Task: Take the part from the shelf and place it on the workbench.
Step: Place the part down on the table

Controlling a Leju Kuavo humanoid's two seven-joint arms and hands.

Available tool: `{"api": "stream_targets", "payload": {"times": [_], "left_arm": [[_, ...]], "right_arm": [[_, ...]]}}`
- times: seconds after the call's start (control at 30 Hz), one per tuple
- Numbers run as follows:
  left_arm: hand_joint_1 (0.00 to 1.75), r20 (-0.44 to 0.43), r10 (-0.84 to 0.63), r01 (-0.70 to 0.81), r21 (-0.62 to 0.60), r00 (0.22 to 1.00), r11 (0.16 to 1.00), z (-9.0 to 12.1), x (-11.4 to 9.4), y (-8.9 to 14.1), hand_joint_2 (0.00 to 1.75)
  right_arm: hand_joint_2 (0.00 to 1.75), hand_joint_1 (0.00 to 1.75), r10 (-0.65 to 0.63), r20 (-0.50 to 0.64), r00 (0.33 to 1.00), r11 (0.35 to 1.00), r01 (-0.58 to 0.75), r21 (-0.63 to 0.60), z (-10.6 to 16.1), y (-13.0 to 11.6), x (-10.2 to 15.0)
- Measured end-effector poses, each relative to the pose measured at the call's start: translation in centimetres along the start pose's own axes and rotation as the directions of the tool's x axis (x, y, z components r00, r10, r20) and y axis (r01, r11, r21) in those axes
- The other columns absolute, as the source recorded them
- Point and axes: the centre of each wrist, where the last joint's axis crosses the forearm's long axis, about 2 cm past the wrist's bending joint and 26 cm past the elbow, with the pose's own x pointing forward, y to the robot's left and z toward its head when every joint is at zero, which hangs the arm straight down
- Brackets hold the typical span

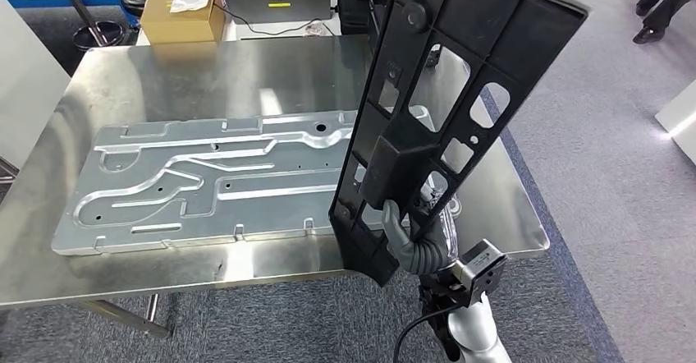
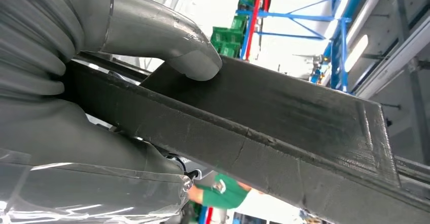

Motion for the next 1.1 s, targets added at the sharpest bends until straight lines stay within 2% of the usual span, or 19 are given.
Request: {"api": "stream_targets", "payload": {"times": [0.27, 0.63, 0.73, 0.93, 1.1], "left_arm": [[0.00, 0.020, -0.003, 0.003, 0.007, 1.000, 1.000, 0.0, 0.1, 0.1, 1.75], [0.00, 0.027, 0.001, -0.001, -0.002, 1.000, 1.000, 0.1, 0.3, -0.3, 1.75], [0.00, 0.030, 0.001, -0.001, -0.006, 1.000, 1.000, 0.1, 0.5, -0.5, 1.75], [0.00, 0.034, 0.005, -0.005, -0.007, 0.999, 1.000, 0.3, 0.6, -0.9, 1.75], [0.00, 0.035, 0.017, -0.017, -0.013, 0.999, 1.000, 0.4, 0.8, -1.3, 1.75]], "right_arm": [[1.75, 1.75, 0.103, 0.096, 0.990, 0.994, -0.105, 0.014, -1.3, -0.8, 1.3], [1.75, 1.75, 0.271, 0.245, 0.931, 0.958, -0.287, 0.031, -4.3, -2.6, 3.4], [1.75, 1.75, 0.357, 0.274, 0.893, 0.927, -0.374, 0.012, -5.3, -3.2, 4.2], [1.75, 1.75, 0.551, 0.265, 0.792, 0.818, -0.575, 0.018, -7.1, -4.9, 4.9], [1.75, 1.75, 0.635, 0.278, 0.721, 0.745, -0.666, 0.026, -9.3, -7.0, 4.9]]}}
